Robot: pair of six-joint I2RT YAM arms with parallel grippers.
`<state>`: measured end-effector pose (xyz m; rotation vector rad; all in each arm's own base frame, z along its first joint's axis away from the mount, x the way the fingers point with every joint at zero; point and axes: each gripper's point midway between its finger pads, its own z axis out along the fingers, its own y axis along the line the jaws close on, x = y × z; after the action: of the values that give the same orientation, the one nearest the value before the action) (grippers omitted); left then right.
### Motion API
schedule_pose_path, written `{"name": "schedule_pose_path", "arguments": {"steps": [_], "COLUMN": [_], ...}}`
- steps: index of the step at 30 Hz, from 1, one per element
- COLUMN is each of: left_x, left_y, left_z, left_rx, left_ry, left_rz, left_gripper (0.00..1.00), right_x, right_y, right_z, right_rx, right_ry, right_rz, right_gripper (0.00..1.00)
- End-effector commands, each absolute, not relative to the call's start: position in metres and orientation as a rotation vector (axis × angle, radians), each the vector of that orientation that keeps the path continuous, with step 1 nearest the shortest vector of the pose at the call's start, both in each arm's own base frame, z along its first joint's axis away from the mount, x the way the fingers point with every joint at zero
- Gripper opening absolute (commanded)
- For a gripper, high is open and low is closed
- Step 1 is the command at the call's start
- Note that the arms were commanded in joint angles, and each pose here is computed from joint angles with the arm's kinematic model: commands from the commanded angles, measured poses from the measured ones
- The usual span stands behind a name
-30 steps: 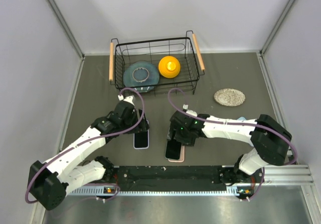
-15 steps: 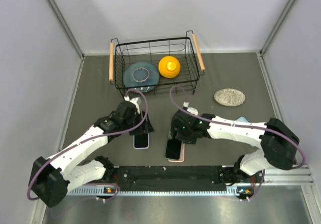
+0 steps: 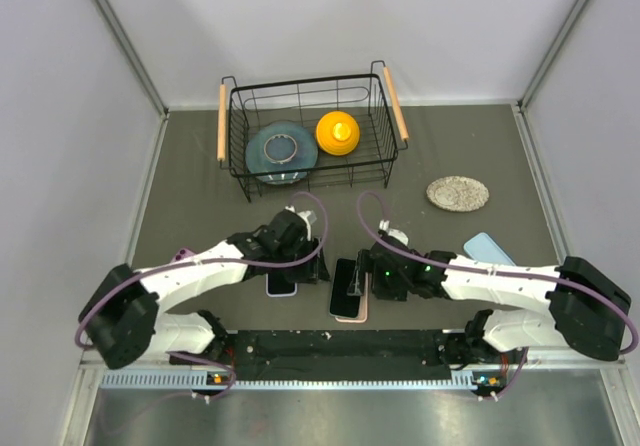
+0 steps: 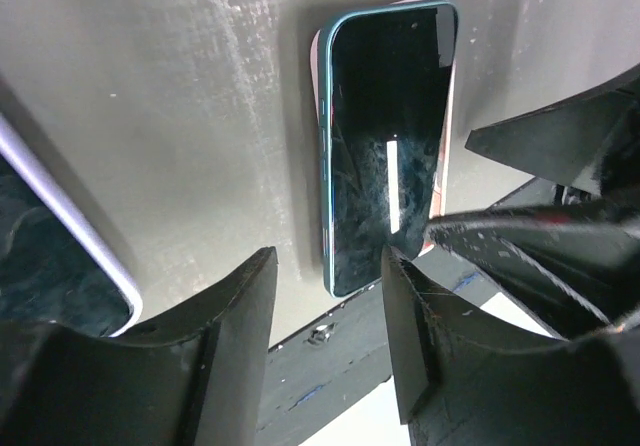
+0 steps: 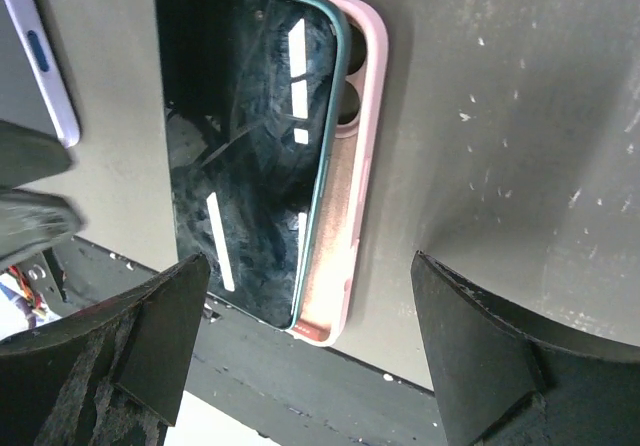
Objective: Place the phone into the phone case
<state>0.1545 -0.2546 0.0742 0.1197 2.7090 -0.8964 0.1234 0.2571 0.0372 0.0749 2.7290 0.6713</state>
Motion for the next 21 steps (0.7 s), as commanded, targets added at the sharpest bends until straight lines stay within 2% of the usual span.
{"name": "schedule_pose_path", "arguments": {"steps": [1,12,16,21], "left_x": [0.164,0.144,0.134,0.127], "left_y": [-0.283,-0.311,-0.32,-0.327], "left_z": [0.074,0.053,0.05,0.057], "left_rx": [0.072,0.087,0.098,0.101], "left_ry": [2.7,2.812,2.841,2.836], "left_rz": [-0.958,-0.986,-1.013,-1.043], "left_gripper": [0.5,0.39,0.28,0.23], "right_x": [0.129,0.125,0.126,0.128], "right_y": [0.277,0.283,0.284,0.284], "right_z": [0.051,0.04,0.038,0.033], "right_rx": [0.014,0.072,0.095,0.099], "right_ry": [2.639,2.624,2.624,2.634], "right_rz": [0.825,0.937,0.938,0.91], "right_gripper": [0.82,0.76,0.73,0.71]}}
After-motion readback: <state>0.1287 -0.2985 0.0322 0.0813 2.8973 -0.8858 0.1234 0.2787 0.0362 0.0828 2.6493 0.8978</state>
